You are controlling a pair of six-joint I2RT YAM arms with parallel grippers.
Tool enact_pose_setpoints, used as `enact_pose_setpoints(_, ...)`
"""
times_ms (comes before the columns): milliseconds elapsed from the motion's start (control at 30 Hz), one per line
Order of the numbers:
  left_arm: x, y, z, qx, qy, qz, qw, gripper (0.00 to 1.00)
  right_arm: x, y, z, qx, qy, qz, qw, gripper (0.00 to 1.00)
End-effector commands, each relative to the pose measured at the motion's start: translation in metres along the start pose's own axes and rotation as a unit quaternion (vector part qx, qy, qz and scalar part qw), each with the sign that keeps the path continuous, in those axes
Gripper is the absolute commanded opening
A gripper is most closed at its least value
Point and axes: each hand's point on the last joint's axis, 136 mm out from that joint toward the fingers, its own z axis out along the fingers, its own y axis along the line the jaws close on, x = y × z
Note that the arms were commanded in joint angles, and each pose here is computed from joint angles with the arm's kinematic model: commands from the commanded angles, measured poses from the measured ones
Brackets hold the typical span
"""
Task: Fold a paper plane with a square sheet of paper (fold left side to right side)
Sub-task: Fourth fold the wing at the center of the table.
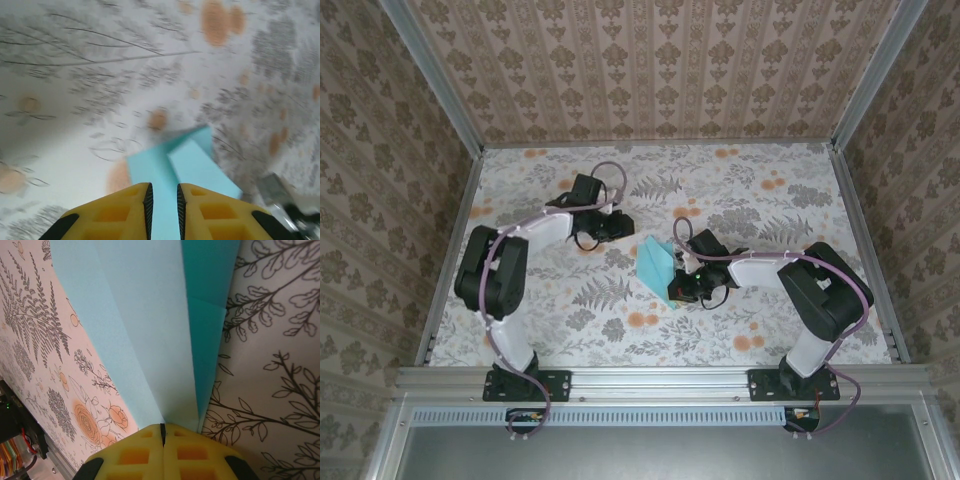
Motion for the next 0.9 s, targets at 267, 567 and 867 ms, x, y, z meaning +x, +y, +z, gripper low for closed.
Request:
enact_pose_setpoints(267, 0.080, -0.049, 0.051, 0.081, 0.102, 0.002, 0.991, 0.23, 0.038, -0.046, 0.004, 0.087, 0.059, 0.050, 0.993, 0.00)
enact_pose_setpoints(567, 0.094, -0.041, 0.069, 0.064, 0.133, -0.005, 0.989, 0.23, 0.038, -0.047, 0.004, 0.088, 0.059, 0.049, 0.993, 0.00)
enact_pose_setpoints(867, 0.105, -0.032, 0.079, 0.054, 0.149, -0.014, 0.987, 0.22, 0.040, -0.049, 0.005, 0.093, 0.063, 0.051, 0.992, 0.00)
